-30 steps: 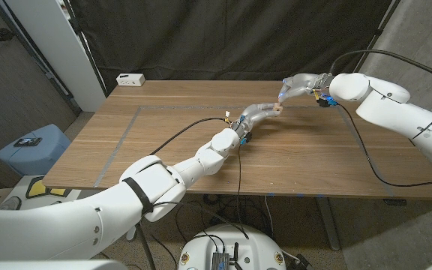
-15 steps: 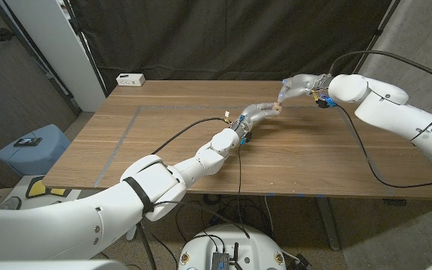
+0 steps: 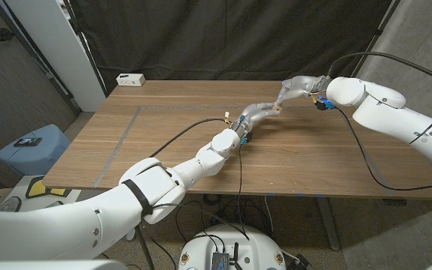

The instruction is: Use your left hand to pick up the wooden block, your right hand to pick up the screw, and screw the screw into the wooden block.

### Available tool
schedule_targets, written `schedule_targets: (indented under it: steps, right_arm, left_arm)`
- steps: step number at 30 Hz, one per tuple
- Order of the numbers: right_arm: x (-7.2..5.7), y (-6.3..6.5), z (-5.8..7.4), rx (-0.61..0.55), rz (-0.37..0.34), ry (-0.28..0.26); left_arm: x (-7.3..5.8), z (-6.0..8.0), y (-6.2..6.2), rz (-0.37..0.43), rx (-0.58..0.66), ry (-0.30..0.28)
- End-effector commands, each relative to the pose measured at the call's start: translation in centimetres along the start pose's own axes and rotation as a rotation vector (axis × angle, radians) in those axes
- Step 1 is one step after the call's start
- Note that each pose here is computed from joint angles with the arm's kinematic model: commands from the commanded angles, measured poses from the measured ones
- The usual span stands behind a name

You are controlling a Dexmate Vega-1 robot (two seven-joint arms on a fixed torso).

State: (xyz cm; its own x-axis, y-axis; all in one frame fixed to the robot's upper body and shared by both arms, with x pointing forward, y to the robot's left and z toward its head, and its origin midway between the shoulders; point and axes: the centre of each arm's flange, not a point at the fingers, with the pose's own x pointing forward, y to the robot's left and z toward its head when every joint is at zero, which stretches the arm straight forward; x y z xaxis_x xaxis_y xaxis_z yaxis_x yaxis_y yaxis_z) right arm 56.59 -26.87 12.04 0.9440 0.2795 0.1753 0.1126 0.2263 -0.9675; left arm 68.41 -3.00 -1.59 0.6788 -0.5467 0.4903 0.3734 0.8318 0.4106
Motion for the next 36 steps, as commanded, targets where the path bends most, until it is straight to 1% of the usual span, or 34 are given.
schedule_targets:
  steps: [1,14,28,36]
  right_arm:
    - [-0.39,0.08,0.08,-0.018,-0.020,0.016]
    - [-0.41,0.22,0.35,-0.051,-0.028,0.038]
    - [0.18,0.53,0.76,-0.062,-0.019,0.034]
    - [0.42,0.56,0.73,-0.061,-0.023,0.037]
  left_arm:
    - [-0.10,-0.04,-0.12,0.001,-0.003,0.002]
    - [-0.03,0.00,-0.14,-0.001,-0.002,0.002]
    - [0.01,-0.06,-0.11,0.000,-0.004,0.006]
    - [0.12,-0.15,-0.05,0.002,-0.007,0.011]
